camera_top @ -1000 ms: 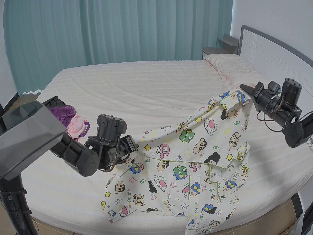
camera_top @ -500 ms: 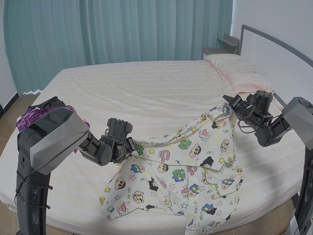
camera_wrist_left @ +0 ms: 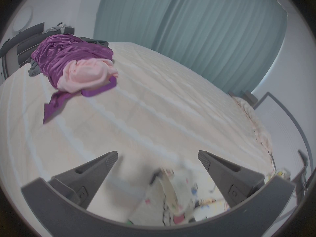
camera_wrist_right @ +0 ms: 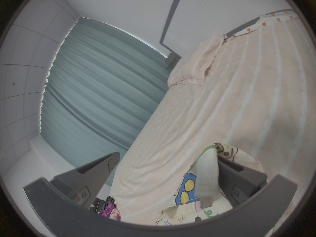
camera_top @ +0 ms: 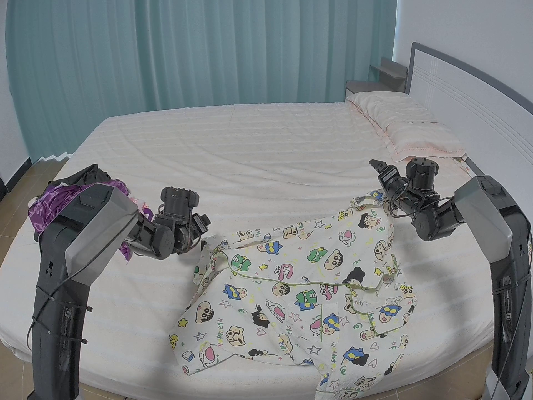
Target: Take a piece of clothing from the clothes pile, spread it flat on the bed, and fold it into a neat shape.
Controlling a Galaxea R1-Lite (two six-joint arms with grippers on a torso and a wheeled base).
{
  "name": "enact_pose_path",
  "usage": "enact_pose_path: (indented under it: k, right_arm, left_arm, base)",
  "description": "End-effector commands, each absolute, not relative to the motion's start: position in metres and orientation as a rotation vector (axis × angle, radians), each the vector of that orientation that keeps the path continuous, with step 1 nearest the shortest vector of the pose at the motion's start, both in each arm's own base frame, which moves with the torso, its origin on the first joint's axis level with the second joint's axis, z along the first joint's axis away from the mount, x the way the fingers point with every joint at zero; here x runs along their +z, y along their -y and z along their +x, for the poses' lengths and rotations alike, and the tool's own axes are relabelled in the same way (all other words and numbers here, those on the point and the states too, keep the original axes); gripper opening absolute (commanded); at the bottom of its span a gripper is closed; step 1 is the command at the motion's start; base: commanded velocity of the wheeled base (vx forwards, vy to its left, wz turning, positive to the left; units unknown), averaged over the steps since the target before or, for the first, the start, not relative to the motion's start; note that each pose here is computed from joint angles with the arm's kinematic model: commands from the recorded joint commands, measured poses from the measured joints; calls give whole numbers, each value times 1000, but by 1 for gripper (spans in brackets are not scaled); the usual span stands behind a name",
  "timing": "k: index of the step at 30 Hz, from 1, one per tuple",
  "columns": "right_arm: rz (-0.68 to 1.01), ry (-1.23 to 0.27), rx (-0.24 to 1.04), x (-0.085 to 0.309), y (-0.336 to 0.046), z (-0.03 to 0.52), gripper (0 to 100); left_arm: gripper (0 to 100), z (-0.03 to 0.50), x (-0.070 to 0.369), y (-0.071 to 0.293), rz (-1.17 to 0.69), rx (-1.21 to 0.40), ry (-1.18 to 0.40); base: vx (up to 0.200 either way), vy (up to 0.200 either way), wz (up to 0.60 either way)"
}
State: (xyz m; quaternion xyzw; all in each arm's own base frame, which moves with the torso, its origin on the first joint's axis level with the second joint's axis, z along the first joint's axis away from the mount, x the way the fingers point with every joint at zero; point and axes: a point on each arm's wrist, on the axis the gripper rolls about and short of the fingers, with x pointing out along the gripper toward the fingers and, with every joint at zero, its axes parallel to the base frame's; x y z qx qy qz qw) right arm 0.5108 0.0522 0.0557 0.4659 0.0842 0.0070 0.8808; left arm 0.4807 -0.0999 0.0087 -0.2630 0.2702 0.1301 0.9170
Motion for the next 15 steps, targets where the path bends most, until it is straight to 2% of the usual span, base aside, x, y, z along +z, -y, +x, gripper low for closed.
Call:
enact_pose_path:
  k: [1,2,7,10,15]
  right_arm:
    - [988,-165,-41,45,-43,521,100]
    - [1044,-175,-65,46,-41,521,100]
    - [1104,-170,-81,66,-36,527,100]
    - [1232,-196,-111,90,-42,533,100]
    - [1223,-242,-172,94,-35,527,100]
  left_arm:
    - [100,495,13,80,-561,304,-528]
    - [100,496,15,77,-559,318,-542]
    - [100,492,20,76,-585,324,-556]
    - [100,488,24,76,-596,328,-560]
    - [100,475,31,74,-606,298,-599]
  base:
    - [0,0,0]
    - [0,0,0]
    - [0,0,0]
    - [0,0,0]
    - [0,0,0]
